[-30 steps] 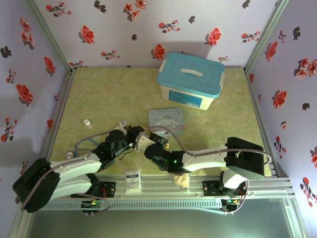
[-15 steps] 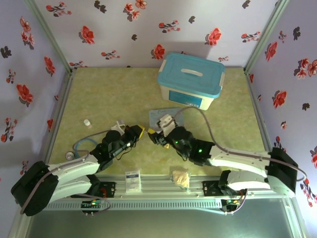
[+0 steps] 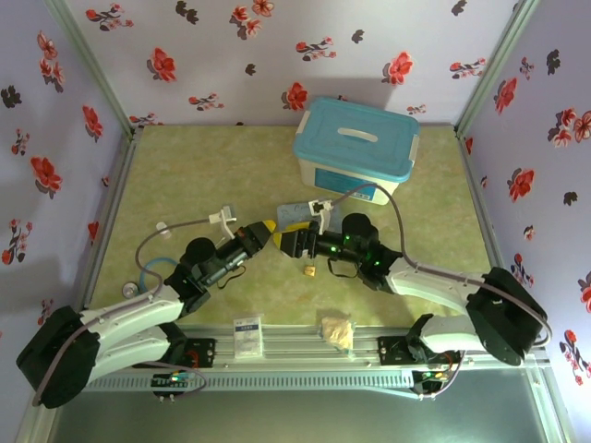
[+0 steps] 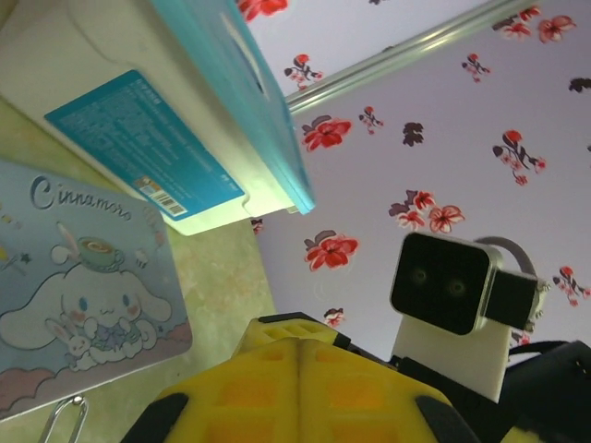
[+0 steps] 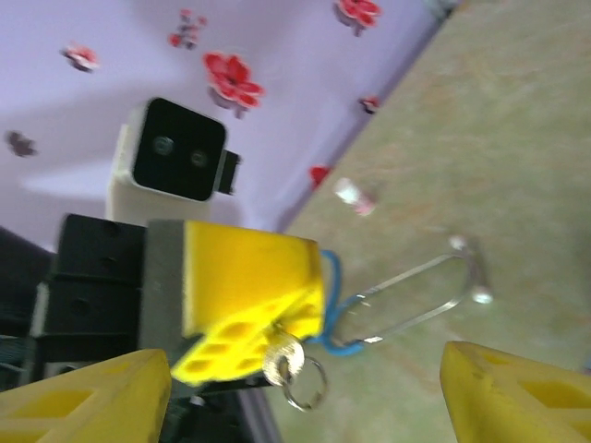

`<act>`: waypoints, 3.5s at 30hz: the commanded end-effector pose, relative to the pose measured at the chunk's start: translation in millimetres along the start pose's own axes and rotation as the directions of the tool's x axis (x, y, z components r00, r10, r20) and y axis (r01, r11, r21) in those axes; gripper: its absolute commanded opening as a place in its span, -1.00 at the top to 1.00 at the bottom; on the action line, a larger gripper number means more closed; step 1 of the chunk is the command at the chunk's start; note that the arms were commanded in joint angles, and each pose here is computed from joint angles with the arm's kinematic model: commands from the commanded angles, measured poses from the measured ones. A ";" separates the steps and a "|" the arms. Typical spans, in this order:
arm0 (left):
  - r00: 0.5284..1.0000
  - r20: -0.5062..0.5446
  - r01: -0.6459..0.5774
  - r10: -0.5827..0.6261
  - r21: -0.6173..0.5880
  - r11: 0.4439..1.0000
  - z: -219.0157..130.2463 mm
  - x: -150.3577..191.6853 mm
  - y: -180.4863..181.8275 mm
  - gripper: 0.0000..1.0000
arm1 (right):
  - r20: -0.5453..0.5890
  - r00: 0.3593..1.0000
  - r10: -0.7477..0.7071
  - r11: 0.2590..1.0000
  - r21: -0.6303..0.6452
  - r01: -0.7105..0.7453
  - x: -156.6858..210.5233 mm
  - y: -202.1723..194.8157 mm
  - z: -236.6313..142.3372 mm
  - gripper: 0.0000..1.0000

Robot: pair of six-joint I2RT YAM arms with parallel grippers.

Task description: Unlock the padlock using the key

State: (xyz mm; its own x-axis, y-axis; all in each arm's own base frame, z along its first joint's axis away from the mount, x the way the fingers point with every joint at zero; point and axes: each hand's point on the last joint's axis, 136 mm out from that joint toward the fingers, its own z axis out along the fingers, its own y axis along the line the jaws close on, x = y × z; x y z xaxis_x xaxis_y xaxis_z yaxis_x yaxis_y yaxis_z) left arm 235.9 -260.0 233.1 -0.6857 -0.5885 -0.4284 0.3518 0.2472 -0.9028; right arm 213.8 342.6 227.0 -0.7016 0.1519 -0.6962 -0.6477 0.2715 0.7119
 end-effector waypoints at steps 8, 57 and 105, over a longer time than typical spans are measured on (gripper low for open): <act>0.994 0.054 -0.107 0.098 0.192 0.976 -11.3 -9.6 -40.1 1.00 | 0.017 0.996 0.093 0.967 -0.241 -0.086 -8.4 27.5 4.5 -0.12; 0.995 0.095 -0.038 0.024 0.148 0.988 -3.7 -13.1 -18.6 1.00 | 0.041 0.992 0.117 0.962 -0.252 -0.103 -6.2 24.5 -2.4 0.45; 0.994 0.105 -0.002 -0.013 0.143 0.990 -0.6 -14.4 -15.5 1.00 | 0.025 0.990 0.141 0.963 -0.236 -0.131 3.3 9.7 6.1 0.46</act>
State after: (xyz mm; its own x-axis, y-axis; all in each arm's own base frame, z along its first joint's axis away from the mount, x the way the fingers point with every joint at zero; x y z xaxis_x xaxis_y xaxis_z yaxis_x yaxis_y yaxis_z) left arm 235.5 -255.7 239.4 -0.6432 -0.6433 -0.4152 0.4202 0.1567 -0.8938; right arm 206.9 352.1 226.6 -0.7896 0.1993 -0.5804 -0.5854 0.0393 0.8098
